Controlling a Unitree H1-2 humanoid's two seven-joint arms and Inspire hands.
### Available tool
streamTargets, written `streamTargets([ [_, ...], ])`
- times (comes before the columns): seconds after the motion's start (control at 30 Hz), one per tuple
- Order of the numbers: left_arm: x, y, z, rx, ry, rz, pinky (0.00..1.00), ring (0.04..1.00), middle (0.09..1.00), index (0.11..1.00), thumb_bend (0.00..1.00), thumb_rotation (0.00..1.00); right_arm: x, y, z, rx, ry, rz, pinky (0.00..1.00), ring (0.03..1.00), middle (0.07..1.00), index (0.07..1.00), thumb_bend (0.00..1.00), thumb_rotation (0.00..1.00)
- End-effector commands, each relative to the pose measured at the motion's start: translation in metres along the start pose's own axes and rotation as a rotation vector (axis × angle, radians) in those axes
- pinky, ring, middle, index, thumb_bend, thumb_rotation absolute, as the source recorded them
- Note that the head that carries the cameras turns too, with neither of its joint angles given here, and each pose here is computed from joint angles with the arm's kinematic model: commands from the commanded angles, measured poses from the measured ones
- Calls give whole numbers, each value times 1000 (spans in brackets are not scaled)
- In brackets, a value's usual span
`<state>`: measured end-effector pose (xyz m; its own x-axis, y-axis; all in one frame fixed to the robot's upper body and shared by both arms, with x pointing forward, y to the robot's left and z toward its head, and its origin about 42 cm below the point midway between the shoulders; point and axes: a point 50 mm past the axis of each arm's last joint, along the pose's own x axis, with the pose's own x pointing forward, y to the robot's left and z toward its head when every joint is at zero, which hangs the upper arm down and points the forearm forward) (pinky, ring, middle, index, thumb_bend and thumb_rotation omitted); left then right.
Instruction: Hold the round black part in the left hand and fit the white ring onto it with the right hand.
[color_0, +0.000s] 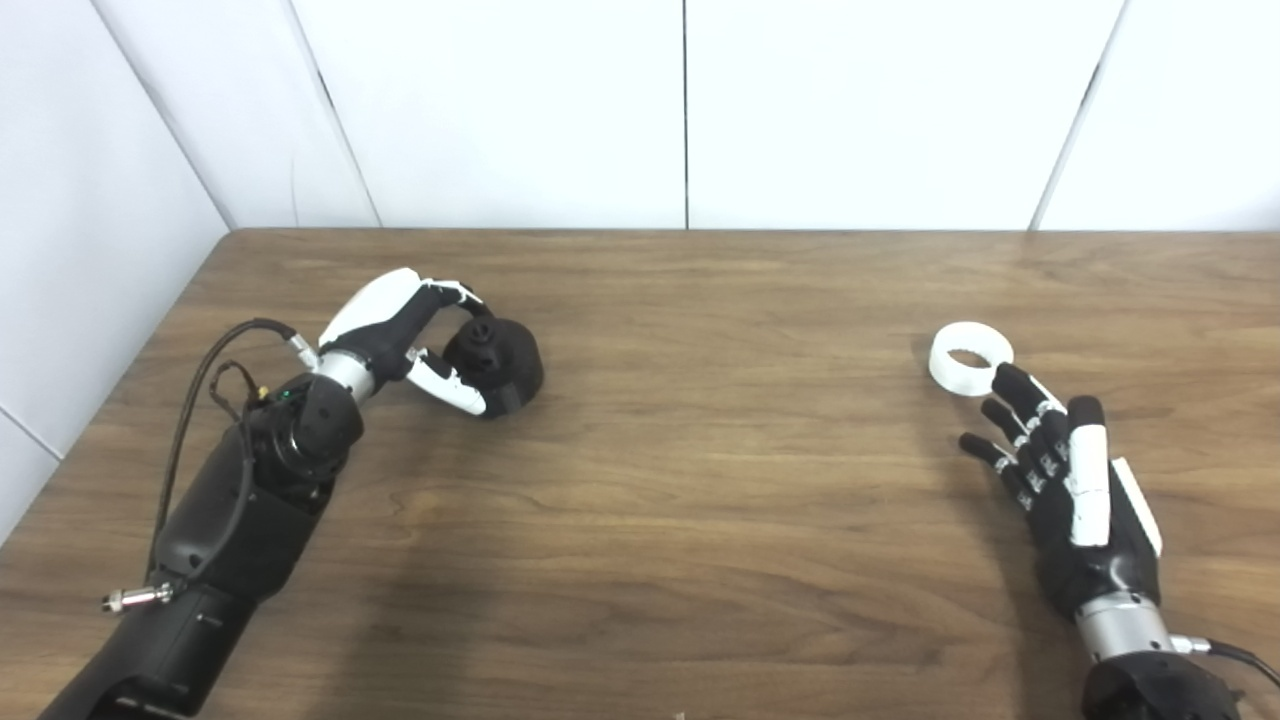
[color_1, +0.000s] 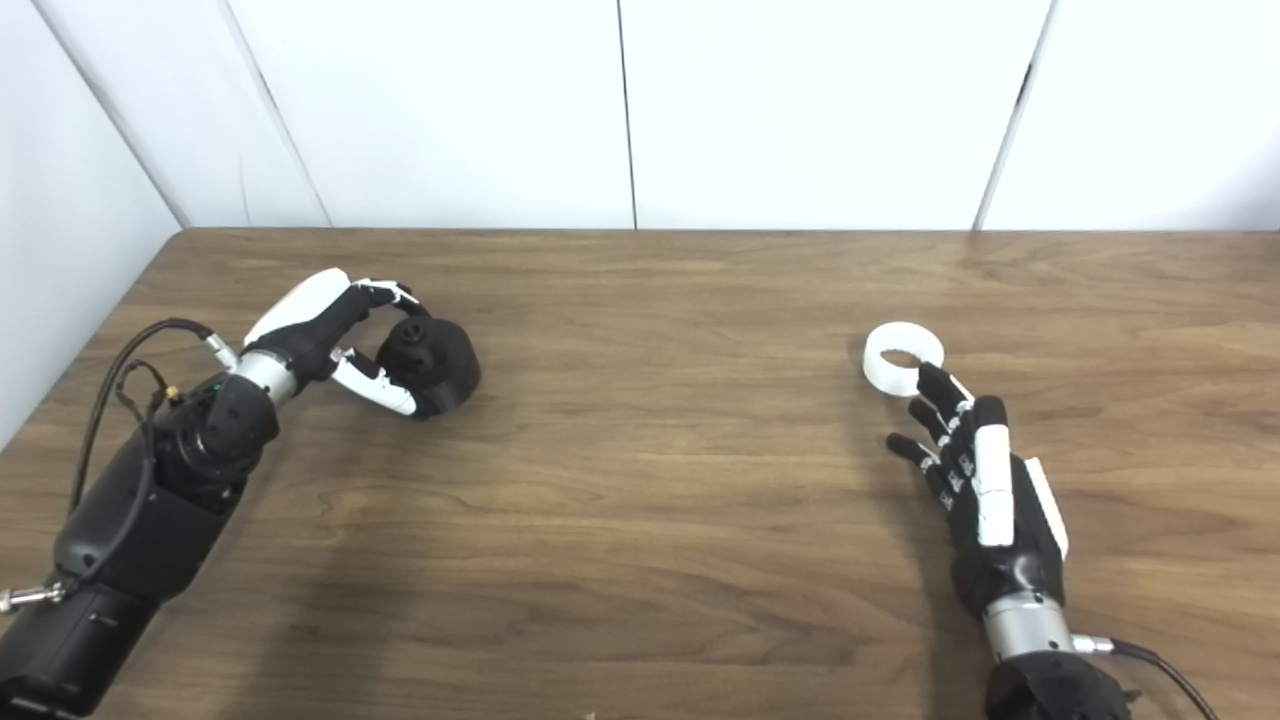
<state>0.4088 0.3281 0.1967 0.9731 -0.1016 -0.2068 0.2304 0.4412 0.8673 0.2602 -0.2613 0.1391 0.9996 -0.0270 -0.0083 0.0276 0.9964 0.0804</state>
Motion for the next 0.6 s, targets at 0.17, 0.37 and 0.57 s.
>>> streamTargets([
  [0.17, 1, 20, 7, 18, -22, 70, 868, 973, 907, 659, 866, 126, -8, -1, 8, -6, -52, 18, 800, 924, 925, 876, 631, 1000],
  [0.37, -1, 18, 10, 3, -16, 60, 887, 977, 906, 669, 870, 144, -7, -1, 8, -2, -52, 26, 817, 930, 928, 881, 632, 1000],
  [0.57, -6, 14, 17, 17, -44, 48, 880, 977, 901, 667, 885, 165, -7, 0, 9, -2, -52, 27, 819, 931, 927, 882, 636, 1000],
])
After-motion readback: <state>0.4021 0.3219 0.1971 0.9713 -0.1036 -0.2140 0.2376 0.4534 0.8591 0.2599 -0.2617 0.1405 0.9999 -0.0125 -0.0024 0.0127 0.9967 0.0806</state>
